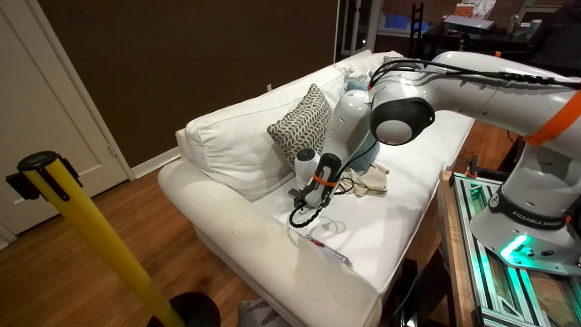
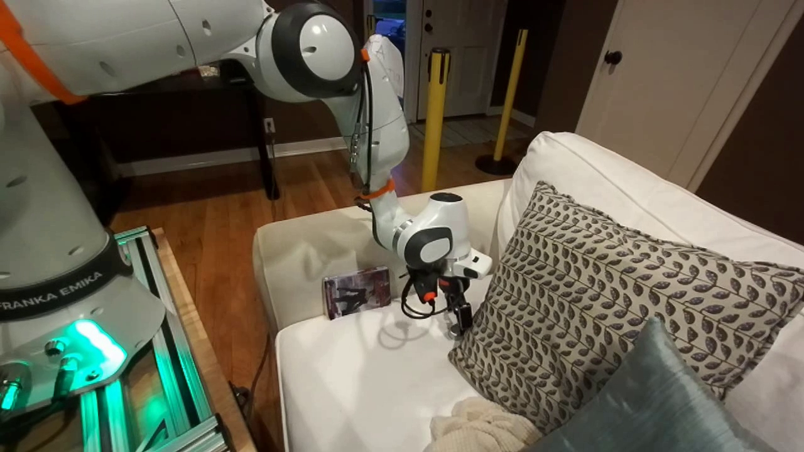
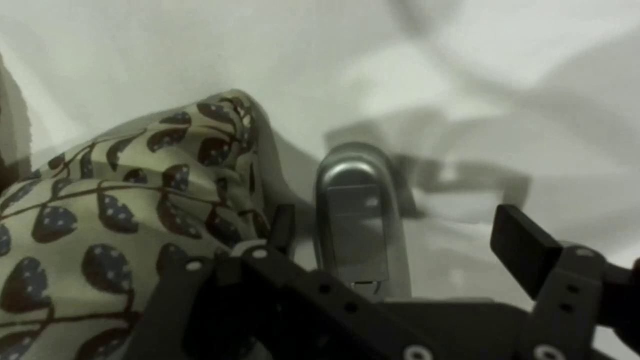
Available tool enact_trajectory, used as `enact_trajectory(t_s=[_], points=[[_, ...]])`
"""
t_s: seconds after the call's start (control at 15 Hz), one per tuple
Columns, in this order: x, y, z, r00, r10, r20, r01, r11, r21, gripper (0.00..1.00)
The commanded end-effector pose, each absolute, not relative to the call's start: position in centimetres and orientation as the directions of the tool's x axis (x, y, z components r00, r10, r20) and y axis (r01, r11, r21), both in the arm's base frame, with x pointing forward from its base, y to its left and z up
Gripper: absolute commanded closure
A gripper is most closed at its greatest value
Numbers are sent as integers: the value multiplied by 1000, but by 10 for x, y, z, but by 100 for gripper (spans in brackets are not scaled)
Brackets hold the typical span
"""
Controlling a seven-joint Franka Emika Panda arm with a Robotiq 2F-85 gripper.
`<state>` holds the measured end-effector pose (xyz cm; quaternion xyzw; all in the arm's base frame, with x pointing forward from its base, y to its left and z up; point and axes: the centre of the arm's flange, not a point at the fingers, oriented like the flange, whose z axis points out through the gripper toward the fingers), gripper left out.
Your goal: Flip the remote
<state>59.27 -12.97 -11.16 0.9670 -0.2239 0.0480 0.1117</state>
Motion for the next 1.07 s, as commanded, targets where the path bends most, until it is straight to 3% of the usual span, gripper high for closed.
enact_trajectory(t_s=[0.0, 0.07, 0.13, 0.27, 0.67, 1.0], points=[[613, -141, -147, 898, -431, 87, -440, -877, 195, 0], [613, -143, -150, 896, -437, 78, -443, -873, 202, 0], [614, -146, -153, 894, -444, 66, -447, -870, 209, 25], [616, -149, -156, 889, -455, 48, -454, -867, 206, 34], [622, -136, -137, 894, -446, 35, -444, -877, 185, 78], [610, -121, -113, 897, -441, 30, -437, -874, 211, 78]])
